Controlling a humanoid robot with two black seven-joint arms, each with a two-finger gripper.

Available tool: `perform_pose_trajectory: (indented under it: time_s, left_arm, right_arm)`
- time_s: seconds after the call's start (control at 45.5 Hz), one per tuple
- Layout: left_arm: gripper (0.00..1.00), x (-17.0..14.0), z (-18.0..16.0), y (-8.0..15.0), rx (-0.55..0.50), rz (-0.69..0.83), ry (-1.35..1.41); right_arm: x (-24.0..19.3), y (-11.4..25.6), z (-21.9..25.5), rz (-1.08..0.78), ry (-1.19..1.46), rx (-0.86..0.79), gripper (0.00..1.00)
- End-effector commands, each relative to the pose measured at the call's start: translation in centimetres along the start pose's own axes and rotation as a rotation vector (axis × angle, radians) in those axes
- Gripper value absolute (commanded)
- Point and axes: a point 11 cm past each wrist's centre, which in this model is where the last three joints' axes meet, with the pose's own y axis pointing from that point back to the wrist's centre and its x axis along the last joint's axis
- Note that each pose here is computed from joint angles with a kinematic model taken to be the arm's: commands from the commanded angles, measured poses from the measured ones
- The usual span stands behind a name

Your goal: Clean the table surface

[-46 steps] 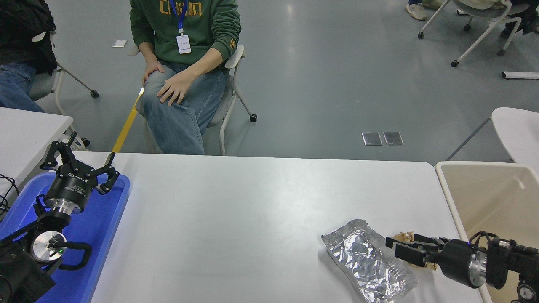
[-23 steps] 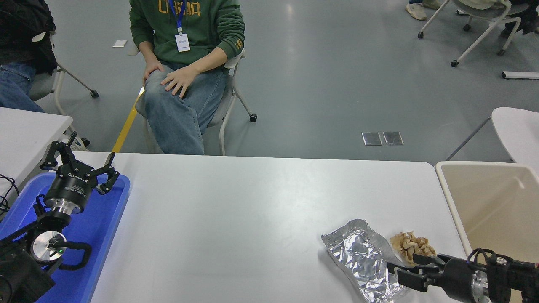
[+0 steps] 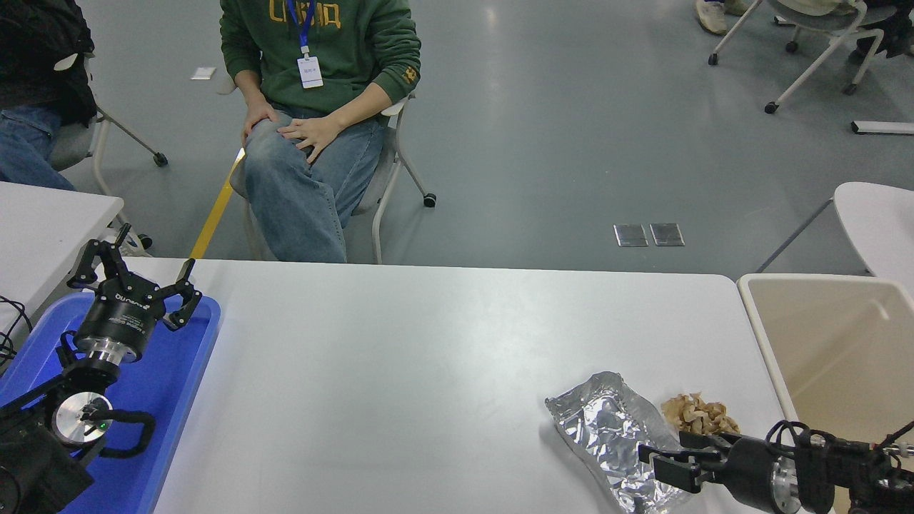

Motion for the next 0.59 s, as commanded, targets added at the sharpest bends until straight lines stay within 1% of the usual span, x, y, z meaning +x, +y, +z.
perform_pose_trajectory:
  time_s: [0.0, 0.154, 0.308, 0.571]
  left_arm:
    - [1.00, 0.0, 0.0, 0.0, 0.000, 0.000, 0.000]
    - [1.00, 0.0, 0.0, 0.0, 0.000, 0.000, 0.000]
    - [1.00, 0.0, 0.0, 0.0, 0.000, 0.000, 0.000]
    - [1.00, 0.0, 0.0, 0.0, 0.000, 0.000, 0.000]
  right_arm:
    - [0.2, -1.1, 0.3, -0.002, 0.009, -0.011, 0.79]
    - [0.4, -1.4, 1.0, 0.000, 0.013, -0.032, 0.79]
    - [2.8, -0.3, 2.3, 0.045, 0.031, -0.065, 0.80]
    - [2.8, 0.0, 2.1, 0.044, 0.028, -0.056, 0.80]
